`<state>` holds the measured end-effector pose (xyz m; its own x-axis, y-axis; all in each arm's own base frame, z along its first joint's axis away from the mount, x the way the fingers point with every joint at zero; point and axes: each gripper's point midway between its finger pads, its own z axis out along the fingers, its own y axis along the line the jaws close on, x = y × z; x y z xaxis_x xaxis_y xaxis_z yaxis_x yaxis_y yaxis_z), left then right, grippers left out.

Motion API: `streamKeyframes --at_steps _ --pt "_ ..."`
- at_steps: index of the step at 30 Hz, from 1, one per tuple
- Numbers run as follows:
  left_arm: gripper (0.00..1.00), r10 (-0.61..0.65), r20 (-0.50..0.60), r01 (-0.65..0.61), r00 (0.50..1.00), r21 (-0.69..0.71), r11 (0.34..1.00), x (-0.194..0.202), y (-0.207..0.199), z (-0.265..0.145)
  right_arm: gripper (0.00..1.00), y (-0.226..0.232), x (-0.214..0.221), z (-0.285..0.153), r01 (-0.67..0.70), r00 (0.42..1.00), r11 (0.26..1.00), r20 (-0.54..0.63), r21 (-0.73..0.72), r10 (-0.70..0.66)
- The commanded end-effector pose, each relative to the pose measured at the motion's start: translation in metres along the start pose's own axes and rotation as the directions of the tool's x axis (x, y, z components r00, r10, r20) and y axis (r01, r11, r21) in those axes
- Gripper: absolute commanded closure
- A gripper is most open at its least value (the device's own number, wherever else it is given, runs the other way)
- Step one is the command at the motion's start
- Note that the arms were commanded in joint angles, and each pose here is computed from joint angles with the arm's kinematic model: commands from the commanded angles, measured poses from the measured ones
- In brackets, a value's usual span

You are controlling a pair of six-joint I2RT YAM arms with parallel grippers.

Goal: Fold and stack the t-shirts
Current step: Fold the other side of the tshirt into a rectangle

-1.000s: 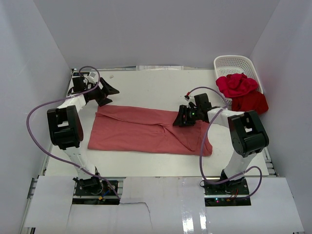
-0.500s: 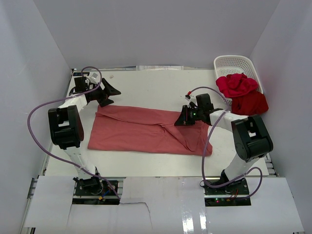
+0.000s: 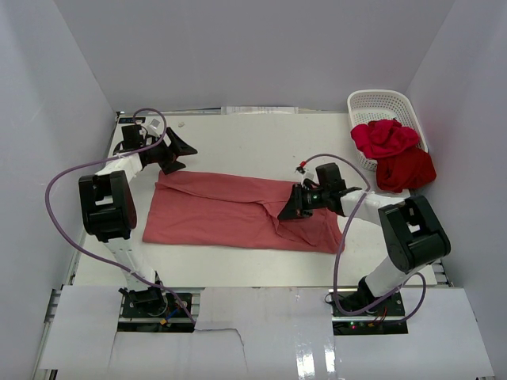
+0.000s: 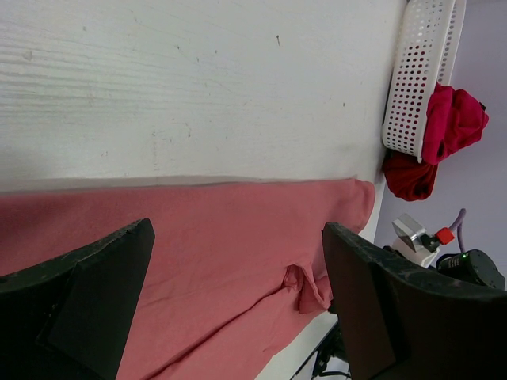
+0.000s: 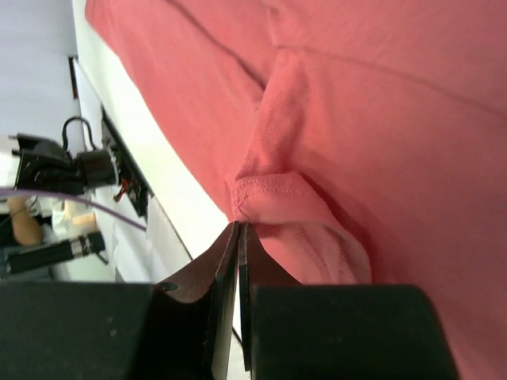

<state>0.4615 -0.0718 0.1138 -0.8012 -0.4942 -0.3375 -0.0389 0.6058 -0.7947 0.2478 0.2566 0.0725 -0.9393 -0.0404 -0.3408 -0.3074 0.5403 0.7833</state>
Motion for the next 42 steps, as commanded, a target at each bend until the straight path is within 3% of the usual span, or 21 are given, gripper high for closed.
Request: streamKeyframes --at_steps 1,5,6,8,15,19,22,26,35,42 --pt "0.02 0.035 0.007 -0.035 0.999 0.020 0.999 -0.008 -0.009 0.000 0.92 0.016 0.014 0.007 -0.005 0.998 0.993 -0.062 -0.114 -0.002" --pt "0.02 0.034 0.005 -0.034 0.999 0.015 0.999 -0.008 -0.008 0.001 0.61 0.024 0.019 0.012 -0.001 0.994 0.985 -0.106 -0.173 -0.017" --pt "0.02 0.035 0.003 -0.035 0.999 0.015 0.999 -0.008 -0.009 0.001 0.45 0.030 0.017 0.010 0.008 0.994 0.980 -0.109 -0.200 -0.031" --pt "0.02 0.038 0.004 -0.038 0.999 0.014 0.999 -0.008 -0.009 0.000 0.33 0.043 0.004 0.007 0.045 0.995 0.972 -0.080 -0.230 -0.065" --pt "0.02 0.052 0.006 -0.052 0.999 0.017 0.999 -0.012 -0.016 -0.004 0.34 0.077 -0.061 -0.009 0.206 0.976 0.959 0.108 -0.192 -0.188" --pt "0.02 0.059 0.006 -0.059 0.998 0.020 0.998 -0.012 -0.019 -0.005 0.34 0.078 -0.074 -0.017 0.272 0.956 0.956 0.142 -0.111 -0.255" --pt "0.02 0.059 0.002 -0.059 0.998 0.024 0.998 -0.011 -0.019 -0.005 0.34 0.059 -0.072 -0.014 0.280 0.953 0.959 0.130 -0.043 -0.272" --pt "0.02 0.060 -0.002 -0.059 0.998 0.026 0.998 -0.009 -0.020 -0.004 0.35 0.017 -0.046 0.008 0.195 0.980 0.981 0.037 -0.019 -0.194" --pt "0.02 0.057 -0.005 -0.057 0.998 0.022 0.998 -0.008 -0.019 -0.004 0.40 0.008 0.013 0.030 0.059 0.996 0.994 -0.058 -0.093 -0.064" --pt "0.02 0.063 -0.019 -0.063 0.998 0.024 0.998 -0.002 -0.025 -0.003 0.44 0.016 -0.019 0.022 0.161 0.987 0.987 0.001 0.002 -0.161"
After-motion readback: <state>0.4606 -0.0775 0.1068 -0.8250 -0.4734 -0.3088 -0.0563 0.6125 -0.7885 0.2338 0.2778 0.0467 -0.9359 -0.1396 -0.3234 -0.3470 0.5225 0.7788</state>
